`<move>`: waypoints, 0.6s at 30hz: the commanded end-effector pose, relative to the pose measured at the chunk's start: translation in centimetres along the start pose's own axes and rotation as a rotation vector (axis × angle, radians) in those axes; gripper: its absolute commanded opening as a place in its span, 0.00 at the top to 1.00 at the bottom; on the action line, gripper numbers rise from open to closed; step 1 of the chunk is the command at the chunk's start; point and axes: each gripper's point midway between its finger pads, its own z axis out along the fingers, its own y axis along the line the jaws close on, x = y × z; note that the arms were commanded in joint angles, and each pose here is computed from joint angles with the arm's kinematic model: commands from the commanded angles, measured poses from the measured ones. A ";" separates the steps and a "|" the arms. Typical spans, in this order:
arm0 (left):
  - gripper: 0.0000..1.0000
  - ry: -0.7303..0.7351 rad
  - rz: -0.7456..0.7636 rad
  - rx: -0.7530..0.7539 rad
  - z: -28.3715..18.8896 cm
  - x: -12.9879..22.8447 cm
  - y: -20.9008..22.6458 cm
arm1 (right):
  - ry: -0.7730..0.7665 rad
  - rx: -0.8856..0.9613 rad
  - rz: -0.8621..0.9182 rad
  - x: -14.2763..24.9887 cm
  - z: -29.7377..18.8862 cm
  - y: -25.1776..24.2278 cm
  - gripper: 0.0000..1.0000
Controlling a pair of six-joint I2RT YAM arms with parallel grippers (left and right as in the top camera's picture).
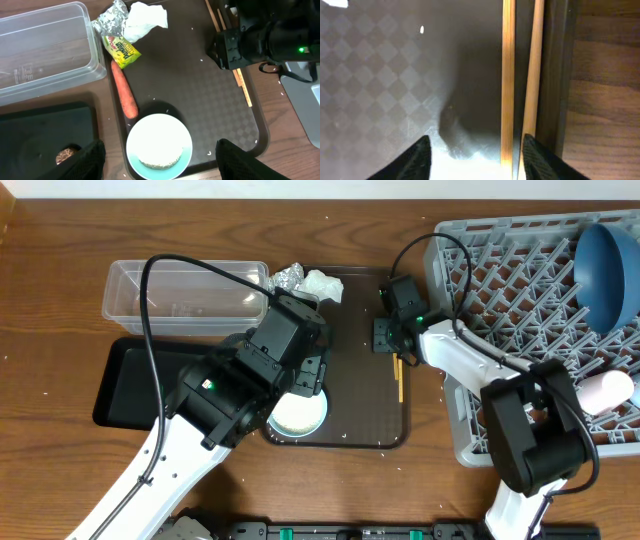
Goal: Sort waste into correct bins and load items into the dishwasher rack
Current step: 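Grasp one wooden chopstick with the right gripper and place in rack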
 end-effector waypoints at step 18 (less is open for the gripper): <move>0.02 -0.025 0.004 -0.008 -0.7 -0.5 0.3 | -0.199 -0.047 -0.094 -4.5 -8.3 1.4 0.99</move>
